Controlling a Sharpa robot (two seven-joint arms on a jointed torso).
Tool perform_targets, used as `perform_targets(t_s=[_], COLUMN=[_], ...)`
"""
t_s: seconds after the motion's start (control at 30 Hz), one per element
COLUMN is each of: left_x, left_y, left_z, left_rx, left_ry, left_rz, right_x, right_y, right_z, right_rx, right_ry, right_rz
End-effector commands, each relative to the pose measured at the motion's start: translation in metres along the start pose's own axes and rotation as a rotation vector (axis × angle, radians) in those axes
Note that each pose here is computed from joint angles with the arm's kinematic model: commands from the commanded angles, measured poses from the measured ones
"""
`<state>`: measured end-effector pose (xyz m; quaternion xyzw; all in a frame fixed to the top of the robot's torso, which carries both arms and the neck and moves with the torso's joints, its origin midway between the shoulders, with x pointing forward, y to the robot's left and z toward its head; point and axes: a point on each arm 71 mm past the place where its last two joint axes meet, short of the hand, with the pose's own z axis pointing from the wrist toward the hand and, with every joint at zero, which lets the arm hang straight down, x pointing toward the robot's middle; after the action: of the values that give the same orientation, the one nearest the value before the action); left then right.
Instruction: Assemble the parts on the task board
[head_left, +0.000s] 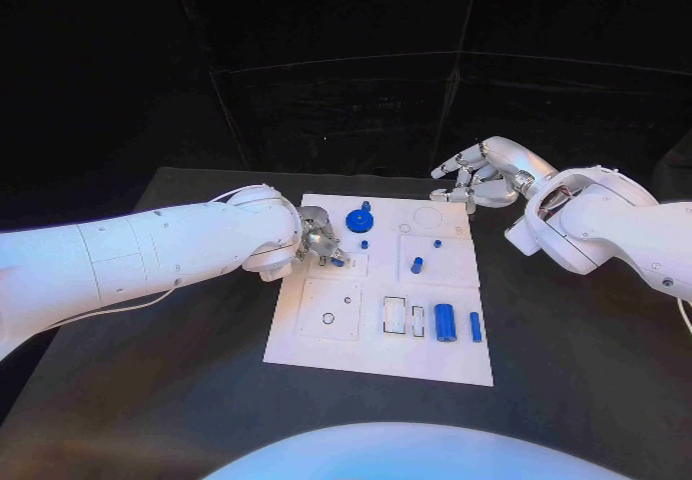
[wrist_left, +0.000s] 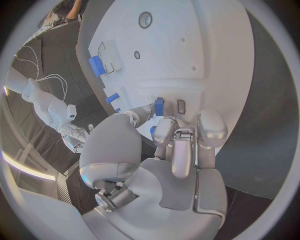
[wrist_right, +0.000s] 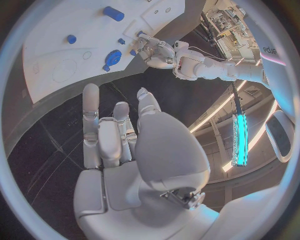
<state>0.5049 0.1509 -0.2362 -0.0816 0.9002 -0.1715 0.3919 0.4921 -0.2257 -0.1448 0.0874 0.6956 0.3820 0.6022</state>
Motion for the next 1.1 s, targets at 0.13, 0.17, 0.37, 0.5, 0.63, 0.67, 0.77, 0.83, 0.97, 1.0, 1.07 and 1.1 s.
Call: perform_targets(t_s=[0.13,0.17,0.37,0.5,0.63,0.67,0.77,0.83,0.97,1.0,1.07,1.1], left_x=[0.0026,0.0024,0.0008,0.0003,-0.0001,-0.0003,-0.001,-0.0015,-0.0025,-0.0028,-0.0034,-0.0037], left_y=[-0.0028,-0.0032,-0.0041,-0.0048,-0.0055,-0.0056,-0.0054,-0.0051,-0.0046,-0.0044,-0.004,-0.0038], left_z=[0.0023,0.0026,0.0043,0.0053,0.006,0.0062,0.0066,0.0068,0.0074,0.0076,0.0078,0.008], left_rx=[-0.005,-0.005,-0.007,-0.009,-0.01,-0.01,-0.011,-0.012,-0.015,-0.015,-0.017,-0.018], left_ry=[0.019,0.018,0.016,0.019,0.02,0.019,0.015,0.013,0.01,0.009,0.008,0.007], left_rz=[0.02,0.02,0.022,0.024,0.026,0.026,0.024,0.023,0.022,0.022,0.021,0.021], right_x=[-0.0008,-0.0007,-0.0004,-0.0004,-0.0001,-0.0001,0.0,0.0,0.0001,0.0002,0.0003,0.0003], right_y=[0.0014,0.0014,0.0006,0.0001,0.0,0.0,-0.0002,-0.0002,-0.0001,-0.0001,-0.0001,-0.0001], right_z=[0.0005,0.0006,0.0009,0.0009,0.0011,0.0012,0.0014,0.0015,0.0017,0.0018,0.0019,0.0019], right_rx=[0.001,0.003,0.015,0.021,0.024,0.025,0.026,0.026,0.026,0.026,0.026,0.026], right_ry=[-0.008,-0.008,-0.006,-0.004,-0.003,-0.003,-0.002,-0.002,-0.002,-0.002,-0.001,-0.001], right_rz=[0.0,0.0,0.0,0.0,0.0,0.0,0.0,-0.001,-0.001,-0.001,-0.001,-0.001])
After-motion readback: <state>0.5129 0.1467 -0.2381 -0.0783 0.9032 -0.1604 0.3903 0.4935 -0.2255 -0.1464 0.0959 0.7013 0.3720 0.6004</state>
